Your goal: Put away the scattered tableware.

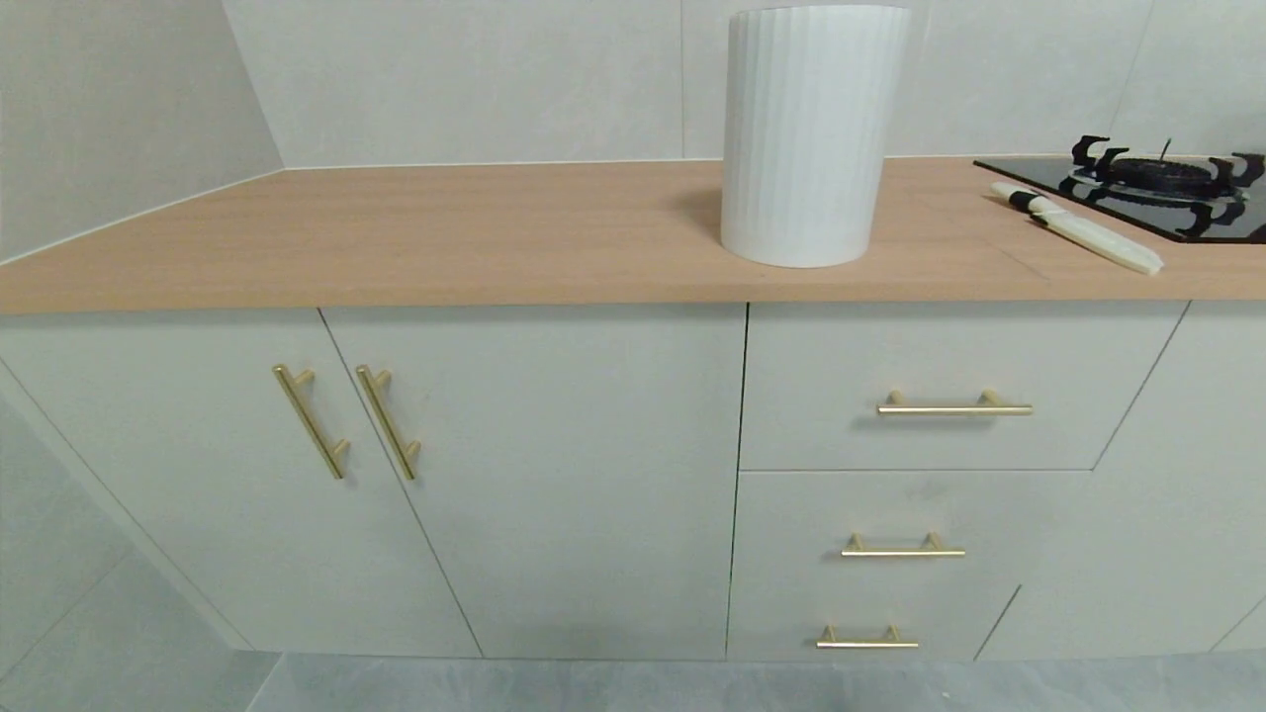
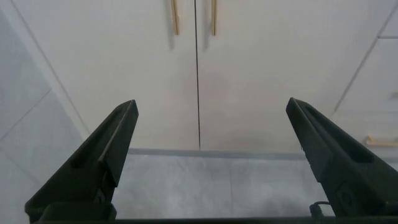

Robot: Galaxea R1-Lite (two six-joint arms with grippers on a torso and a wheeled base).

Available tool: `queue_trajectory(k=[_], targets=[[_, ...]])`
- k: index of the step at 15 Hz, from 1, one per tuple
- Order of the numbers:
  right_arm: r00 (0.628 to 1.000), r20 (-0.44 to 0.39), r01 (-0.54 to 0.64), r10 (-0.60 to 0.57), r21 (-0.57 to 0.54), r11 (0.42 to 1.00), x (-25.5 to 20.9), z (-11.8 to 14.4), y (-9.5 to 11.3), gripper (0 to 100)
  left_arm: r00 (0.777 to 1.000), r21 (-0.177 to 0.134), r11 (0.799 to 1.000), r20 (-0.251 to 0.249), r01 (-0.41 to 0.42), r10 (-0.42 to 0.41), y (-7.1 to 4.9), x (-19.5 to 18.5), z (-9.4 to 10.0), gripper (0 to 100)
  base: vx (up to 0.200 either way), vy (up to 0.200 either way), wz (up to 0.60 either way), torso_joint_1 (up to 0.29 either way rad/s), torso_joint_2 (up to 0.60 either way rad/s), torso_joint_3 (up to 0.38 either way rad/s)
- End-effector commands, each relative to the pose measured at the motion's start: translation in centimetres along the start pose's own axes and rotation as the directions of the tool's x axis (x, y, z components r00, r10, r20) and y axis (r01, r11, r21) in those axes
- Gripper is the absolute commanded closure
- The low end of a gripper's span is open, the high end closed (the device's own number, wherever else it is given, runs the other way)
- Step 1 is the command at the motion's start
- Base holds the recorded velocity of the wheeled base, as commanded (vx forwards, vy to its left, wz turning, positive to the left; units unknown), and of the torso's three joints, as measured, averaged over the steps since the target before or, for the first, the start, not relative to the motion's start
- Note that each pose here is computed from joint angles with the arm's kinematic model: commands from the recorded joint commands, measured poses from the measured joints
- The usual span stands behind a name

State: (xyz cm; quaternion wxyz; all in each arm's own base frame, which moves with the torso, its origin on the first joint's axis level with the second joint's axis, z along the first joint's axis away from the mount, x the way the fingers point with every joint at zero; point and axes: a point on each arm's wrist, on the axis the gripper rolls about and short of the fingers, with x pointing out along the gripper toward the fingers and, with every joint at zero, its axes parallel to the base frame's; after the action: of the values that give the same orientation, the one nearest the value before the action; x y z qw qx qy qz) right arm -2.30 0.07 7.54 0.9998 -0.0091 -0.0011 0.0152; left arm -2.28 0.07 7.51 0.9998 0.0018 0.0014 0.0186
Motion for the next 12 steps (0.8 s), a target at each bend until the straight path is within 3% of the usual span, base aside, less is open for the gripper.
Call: queue_trajectory(k=[1, 5, 12], targets=[[1.000, -0.002, 0.000, 0.000, 0.000, 1.000, 0.01, 0.00, 0.00, 0, 1.000, -0.001, 1.000, 0.000, -0.001, 0.001, 0.00, 0.00, 0.00, 0, 0.200, 0.000, 0.00, 0.002, 0.00, 0.007], [1.000, -0.002, 0.000, 0.000, 0.001, 1.000, 0.01, 0.00, 0.00, 0, 1.000, 0.001, 1.000, 0.000, -0.001, 0.001, 0.00, 0.00, 0.00, 0, 0.200, 0.000, 0.00, 0.005, 0.00, 0.004], [1.000, -0.002, 0.000, 0.000, 0.001, 1.000, 0.01, 0.00, 0.00, 0, 1.000, -0.004, 1.000, 0.000, -0.001, 0.001, 0.00, 0.00, 0.00, 0, 0.000, 0.000, 0.00, 0.000, 0.00, 0.000]])
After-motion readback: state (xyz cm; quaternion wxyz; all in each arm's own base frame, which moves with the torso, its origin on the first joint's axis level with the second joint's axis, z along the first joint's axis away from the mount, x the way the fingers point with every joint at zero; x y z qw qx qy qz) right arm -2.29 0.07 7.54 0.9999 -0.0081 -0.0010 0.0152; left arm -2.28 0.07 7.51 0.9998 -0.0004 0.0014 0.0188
